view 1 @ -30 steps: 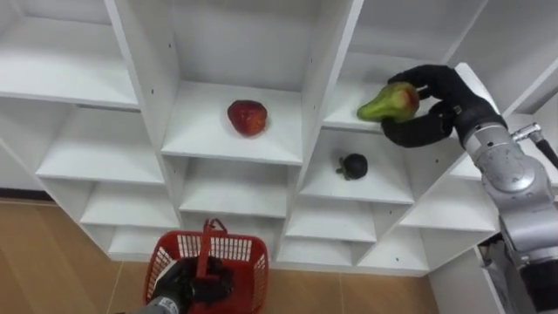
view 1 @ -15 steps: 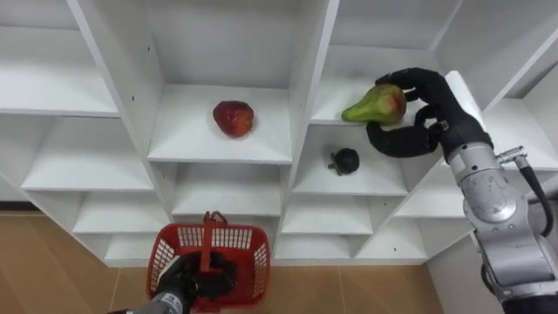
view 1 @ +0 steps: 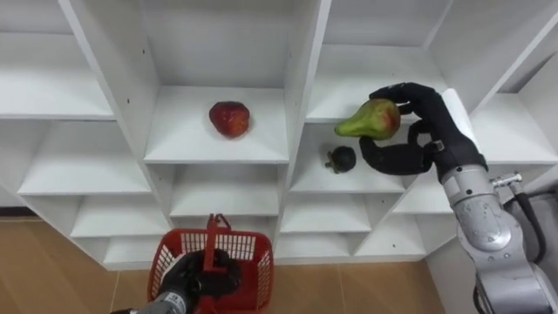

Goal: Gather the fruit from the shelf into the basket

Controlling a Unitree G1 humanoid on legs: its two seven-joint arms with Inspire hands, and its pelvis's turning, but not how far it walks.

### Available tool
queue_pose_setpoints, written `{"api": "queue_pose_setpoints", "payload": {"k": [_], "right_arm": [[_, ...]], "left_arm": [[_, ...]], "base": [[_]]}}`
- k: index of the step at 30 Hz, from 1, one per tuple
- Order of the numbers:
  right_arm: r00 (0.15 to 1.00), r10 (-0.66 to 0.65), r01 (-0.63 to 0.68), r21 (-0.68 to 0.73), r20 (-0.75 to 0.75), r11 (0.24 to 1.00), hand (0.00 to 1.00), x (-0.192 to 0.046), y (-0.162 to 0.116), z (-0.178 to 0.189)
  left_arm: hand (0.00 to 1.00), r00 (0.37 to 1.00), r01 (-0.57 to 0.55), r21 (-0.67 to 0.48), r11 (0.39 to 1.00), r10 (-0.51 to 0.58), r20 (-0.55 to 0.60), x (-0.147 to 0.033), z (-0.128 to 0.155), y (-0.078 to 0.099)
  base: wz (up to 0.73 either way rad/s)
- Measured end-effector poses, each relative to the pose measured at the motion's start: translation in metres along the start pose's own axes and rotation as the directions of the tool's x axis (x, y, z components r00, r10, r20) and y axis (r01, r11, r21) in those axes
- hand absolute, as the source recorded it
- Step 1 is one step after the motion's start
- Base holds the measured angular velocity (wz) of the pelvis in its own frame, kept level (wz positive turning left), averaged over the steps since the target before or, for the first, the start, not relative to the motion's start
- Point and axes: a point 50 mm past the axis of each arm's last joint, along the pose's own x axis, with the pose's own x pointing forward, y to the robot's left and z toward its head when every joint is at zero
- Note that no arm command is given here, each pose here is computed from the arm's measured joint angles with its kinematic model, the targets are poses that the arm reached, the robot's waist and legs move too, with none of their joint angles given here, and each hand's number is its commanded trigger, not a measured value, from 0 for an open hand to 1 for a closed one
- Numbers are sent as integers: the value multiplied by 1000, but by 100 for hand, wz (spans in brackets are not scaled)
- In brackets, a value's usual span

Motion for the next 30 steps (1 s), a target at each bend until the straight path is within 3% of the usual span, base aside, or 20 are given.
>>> {"api": "queue_pose_setpoints", "payload": {"k": [8,11,18,30], "right_arm": [[1000,0,0,40,-5,999,100,-3,5,0],[998,47,-43,89,-39,995,100,-9,18,-4],[951,294,-284,106,-97,953,100,-22,52,-11],[950,313,-311,93,-3,946,100,-17,47,10]], "left_arm": [[100,1000,-11,-34,999,11,-1,0,-1,-3],[100,1000,-14,-29,999,14,-4,1,-1,-5],[100,1000,17,-28,999,-17,0,2,-1,-11],[100,999,17,-23,1000,-17,-27,1,-10,-10]], "base": [[0],[0],[1],[1]]}}
